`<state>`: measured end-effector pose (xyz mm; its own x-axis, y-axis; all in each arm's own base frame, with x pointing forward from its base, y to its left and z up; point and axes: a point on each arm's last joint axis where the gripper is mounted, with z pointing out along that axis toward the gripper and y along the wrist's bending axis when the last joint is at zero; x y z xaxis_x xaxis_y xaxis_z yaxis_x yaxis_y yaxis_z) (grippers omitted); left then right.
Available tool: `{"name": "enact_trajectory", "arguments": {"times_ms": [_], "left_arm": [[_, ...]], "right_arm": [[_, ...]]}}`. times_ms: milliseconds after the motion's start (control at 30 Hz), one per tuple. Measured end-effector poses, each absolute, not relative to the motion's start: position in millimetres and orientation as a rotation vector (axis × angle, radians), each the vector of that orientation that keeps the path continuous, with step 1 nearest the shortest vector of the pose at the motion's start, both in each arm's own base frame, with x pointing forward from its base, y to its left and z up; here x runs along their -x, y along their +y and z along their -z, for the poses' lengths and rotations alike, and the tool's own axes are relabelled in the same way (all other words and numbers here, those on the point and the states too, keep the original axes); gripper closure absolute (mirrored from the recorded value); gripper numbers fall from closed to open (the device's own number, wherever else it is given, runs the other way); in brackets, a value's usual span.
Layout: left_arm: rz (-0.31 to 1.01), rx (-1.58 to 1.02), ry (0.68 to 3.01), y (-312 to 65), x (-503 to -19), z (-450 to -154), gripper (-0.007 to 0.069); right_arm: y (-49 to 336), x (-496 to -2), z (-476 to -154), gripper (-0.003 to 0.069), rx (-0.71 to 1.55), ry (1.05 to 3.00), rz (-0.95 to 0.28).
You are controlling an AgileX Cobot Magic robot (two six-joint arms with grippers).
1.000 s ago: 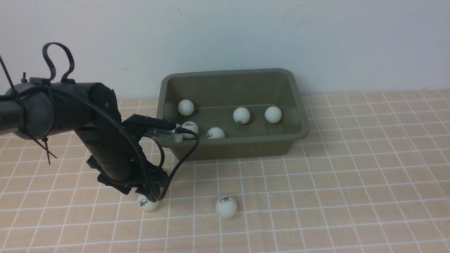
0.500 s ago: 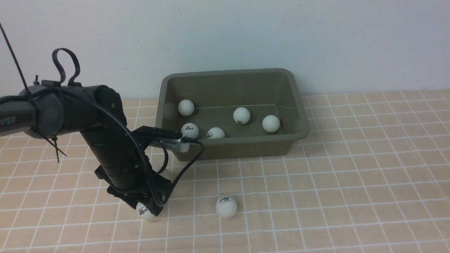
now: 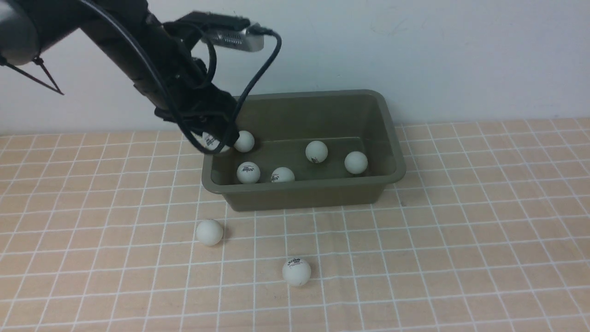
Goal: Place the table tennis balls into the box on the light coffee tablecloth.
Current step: 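Drop the ball into the bin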
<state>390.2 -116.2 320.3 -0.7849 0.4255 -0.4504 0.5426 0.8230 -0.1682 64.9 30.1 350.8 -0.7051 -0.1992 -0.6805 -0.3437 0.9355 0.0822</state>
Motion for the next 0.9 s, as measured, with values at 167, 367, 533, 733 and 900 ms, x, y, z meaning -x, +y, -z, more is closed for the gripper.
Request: {"name": "enact_trajectory", "arguments": {"times_ms": [167, 367, 533, 733, 900], "left_arm": [[0.462, -0.729, 2.603, -125.9, -417.6, -289.8, 0.0313], [0.476, -0.771, 2.65, -132.5, -444.1, -227.1, 0.029], [0.463, -0.763, 2.619, -133.7, -451.6, -220.6, 0.0188], [0.457, -0.812, 2.579, -132.0, -441.3, -259.8, 0.0159], [0.39, -0.835, 2.573, -124.5, -424.8, -307.6, 0.0159]], "right_arm": [[30.1, -64.9, -350.8, 0.0677, 0.382, 2.372, -0.263], [30.1, -64.9, -350.8, 0.0677, 0.382, 2.372, -0.263], [30.1, -64.9, -350.8, 0.0677, 0.382, 2.372, -0.263], [30.1, -64.9, -350.8, 0.0677, 0.382, 2.372, -0.263], [30.1, -64.8, -350.8, 0.0677, 0.382, 2.372, -0.264]]}}
